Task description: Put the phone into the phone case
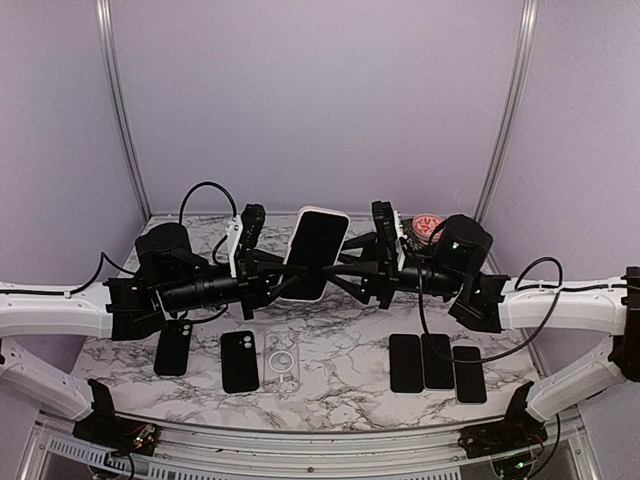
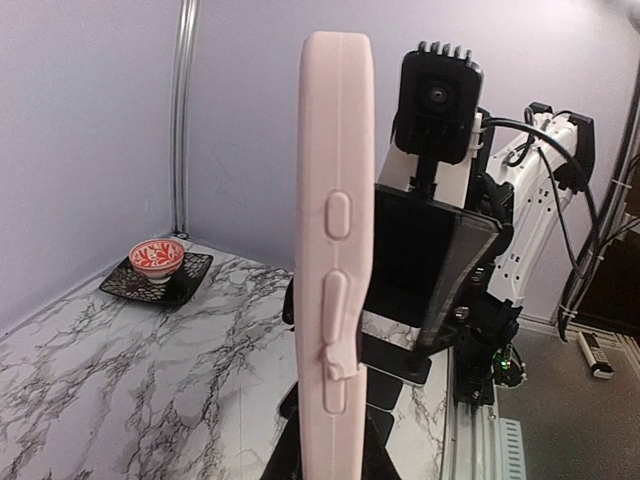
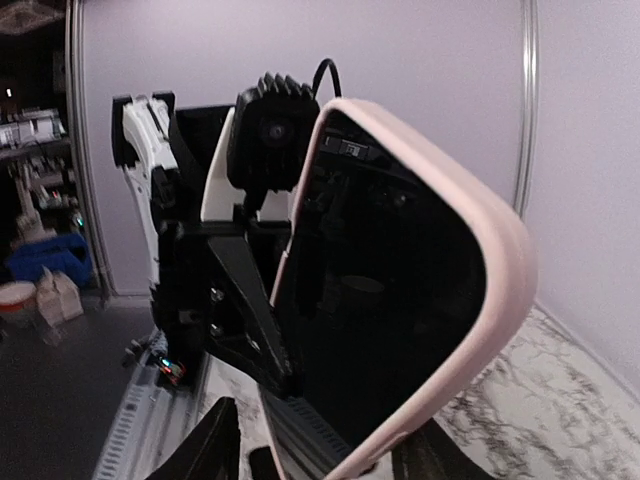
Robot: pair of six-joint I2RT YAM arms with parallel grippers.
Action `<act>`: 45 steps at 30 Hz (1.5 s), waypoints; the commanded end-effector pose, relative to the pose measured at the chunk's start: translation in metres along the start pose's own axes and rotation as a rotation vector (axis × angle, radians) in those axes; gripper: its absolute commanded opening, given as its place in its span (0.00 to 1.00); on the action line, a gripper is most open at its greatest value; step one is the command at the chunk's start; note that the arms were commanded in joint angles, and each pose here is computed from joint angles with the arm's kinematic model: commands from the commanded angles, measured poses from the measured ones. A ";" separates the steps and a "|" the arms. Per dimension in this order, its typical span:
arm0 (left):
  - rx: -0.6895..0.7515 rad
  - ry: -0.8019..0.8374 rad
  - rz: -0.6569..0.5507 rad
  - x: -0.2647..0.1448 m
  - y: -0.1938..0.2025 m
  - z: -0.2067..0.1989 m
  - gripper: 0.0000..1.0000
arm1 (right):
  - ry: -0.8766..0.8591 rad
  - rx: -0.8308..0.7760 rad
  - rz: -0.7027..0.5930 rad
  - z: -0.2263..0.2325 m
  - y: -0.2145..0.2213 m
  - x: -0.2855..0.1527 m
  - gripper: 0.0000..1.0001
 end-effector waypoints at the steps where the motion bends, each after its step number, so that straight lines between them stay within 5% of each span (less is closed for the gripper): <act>1: -0.014 0.077 -0.175 -0.003 -0.040 -0.013 0.00 | -0.065 -0.035 -0.105 0.007 -0.029 0.012 0.23; 4: -0.020 0.084 -0.179 -0.004 -0.039 -0.014 0.00 | -0.097 -0.024 -0.125 0.010 -0.032 0.013 0.02; 9: -0.031 0.092 -0.174 -0.006 -0.035 -0.013 0.03 | -0.070 0.051 -0.085 -0.002 -0.031 0.013 0.00; 12: -0.037 0.021 -0.199 -0.012 -0.036 -0.006 0.75 | -0.013 0.171 -0.022 -0.026 -0.024 0.005 0.00; 14: -0.020 -0.080 -0.235 -0.022 -0.037 0.004 0.95 | 0.076 0.241 0.047 -0.045 -0.016 -0.005 0.00; 19: 0.044 -0.494 -0.297 -0.053 -0.032 0.041 0.99 | 0.391 0.447 0.348 -0.098 0.040 -0.027 0.00; 25: 0.059 -0.851 -0.043 -0.048 -0.005 0.080 0.99 | 0.428 0.754 0.508 -0.132 0.112 -0.046 0.00; 33: 0.036 -0.842 0.039 -0.042 0.014 0.088 0.99 | 0.367 1.022 0.613 -0.172 0.202 -0.054 0.00; 38: 0.039 -0.851 0.060 -0.045 0.019 0.091 0.99 | 0.400 1.038 0.689 -0.180 0.226 -0.056 0.01; 45: 0.038 -0.860 0.068 -0.046 0.021 0.094 0.99 | 0.591 1.005 0.825 -0.185 0.245 -0.077 0.36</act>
Point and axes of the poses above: each gripper's point midway between its finger pads, its own x axis out along the fingers, its own z axis along the line the jaws close on, y = z × x, the point moved 7 cm from there along -x, back along the fingers, and after that the axes turned 6 degrees about -x, right-handed, at the moved point
